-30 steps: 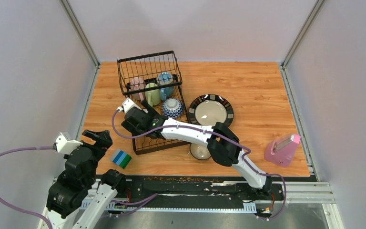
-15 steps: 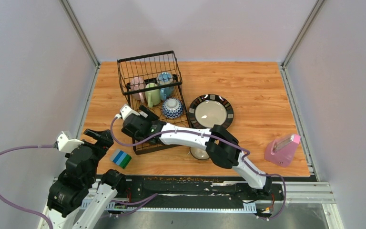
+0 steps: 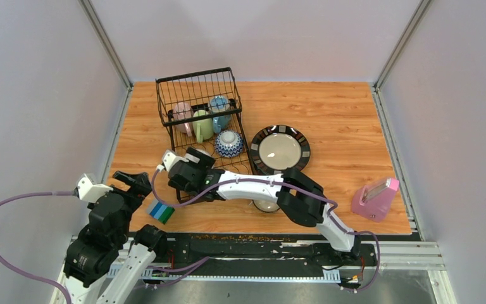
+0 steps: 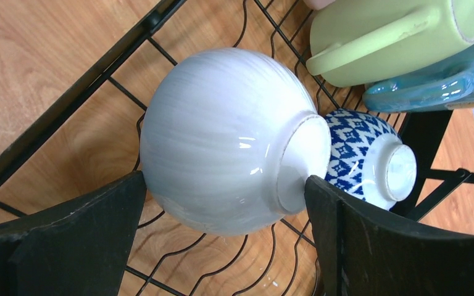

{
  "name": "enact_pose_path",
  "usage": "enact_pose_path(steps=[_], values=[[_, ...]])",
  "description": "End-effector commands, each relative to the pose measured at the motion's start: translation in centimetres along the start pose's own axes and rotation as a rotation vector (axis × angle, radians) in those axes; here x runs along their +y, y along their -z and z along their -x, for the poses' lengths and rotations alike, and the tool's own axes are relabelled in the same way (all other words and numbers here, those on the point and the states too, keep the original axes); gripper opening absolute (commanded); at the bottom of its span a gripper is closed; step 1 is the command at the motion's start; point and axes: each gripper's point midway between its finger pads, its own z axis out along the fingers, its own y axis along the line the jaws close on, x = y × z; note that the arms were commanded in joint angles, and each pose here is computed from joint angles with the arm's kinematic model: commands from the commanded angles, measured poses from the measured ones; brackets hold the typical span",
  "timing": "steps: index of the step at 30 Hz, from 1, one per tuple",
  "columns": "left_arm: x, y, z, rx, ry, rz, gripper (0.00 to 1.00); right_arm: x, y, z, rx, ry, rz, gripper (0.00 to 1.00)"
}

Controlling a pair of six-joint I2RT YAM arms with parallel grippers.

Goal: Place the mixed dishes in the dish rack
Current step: Turn the bowl upside down on the dish rack.

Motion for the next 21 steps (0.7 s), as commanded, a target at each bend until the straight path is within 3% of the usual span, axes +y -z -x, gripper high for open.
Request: enact_pose_path(steps=[1, 13, 21], values=[[-0.3, -0.1, 0.5, -0.020, 0.005, -0.004, 1.00, 2.6, 1.1, -2.2, -0.012, 0.069, 0.119, 1.00], [0.2, 0.4, 1.0, -0.042, 0.014, -0.001, 1.00, 2.4, 2.1, -1.3, -0.050, 0.033, 0.107, 1.00], [0.3, 0.7, 1.3, -0.052, 0.025, -0.010, 1.00, -0.5, 7.0, 1.3, -0.070, -0.436, 0.247, 0.88]])
